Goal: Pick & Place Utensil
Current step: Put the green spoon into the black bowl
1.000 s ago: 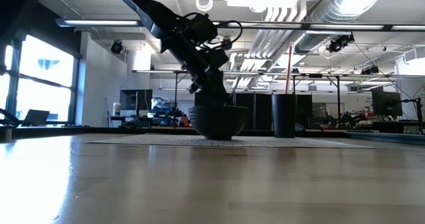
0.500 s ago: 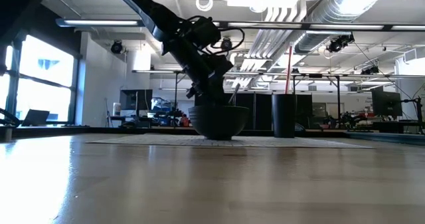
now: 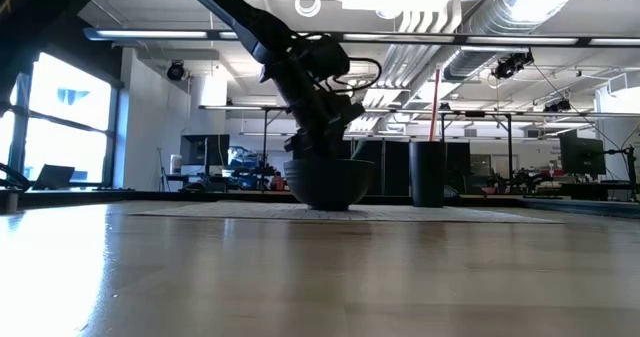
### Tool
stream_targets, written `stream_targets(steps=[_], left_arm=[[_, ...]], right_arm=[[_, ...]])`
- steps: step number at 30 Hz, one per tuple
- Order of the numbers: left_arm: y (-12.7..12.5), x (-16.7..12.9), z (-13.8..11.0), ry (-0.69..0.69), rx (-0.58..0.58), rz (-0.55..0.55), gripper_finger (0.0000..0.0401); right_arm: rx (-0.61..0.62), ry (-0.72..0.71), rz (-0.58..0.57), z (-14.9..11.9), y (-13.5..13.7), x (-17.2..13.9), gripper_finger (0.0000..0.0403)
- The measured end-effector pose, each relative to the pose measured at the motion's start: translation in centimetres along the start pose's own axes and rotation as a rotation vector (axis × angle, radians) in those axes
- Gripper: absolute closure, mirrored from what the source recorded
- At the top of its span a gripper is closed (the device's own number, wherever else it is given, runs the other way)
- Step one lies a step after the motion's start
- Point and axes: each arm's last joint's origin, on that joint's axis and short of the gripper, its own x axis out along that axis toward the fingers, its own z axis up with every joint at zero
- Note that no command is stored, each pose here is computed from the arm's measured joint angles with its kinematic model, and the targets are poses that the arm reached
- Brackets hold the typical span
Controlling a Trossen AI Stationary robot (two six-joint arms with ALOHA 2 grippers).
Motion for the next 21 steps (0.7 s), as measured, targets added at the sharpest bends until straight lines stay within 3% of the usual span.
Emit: stream_targets(steps=[11, 21], left_arm=[[0.02, 0.39, 0.13, -0.003, -0.016, 0.013, 0.0392], [0.07, 0.4, 0.26, -0.023, -0.005, 0.033, 0.0338]], right_arm=[[0.02, 0.0, 0.002, 0.03, -0.03, 0.03, 0.0237], [0.096, -0.009, -0.008, 0.06, 0.0, -0.01, 0.0237]])
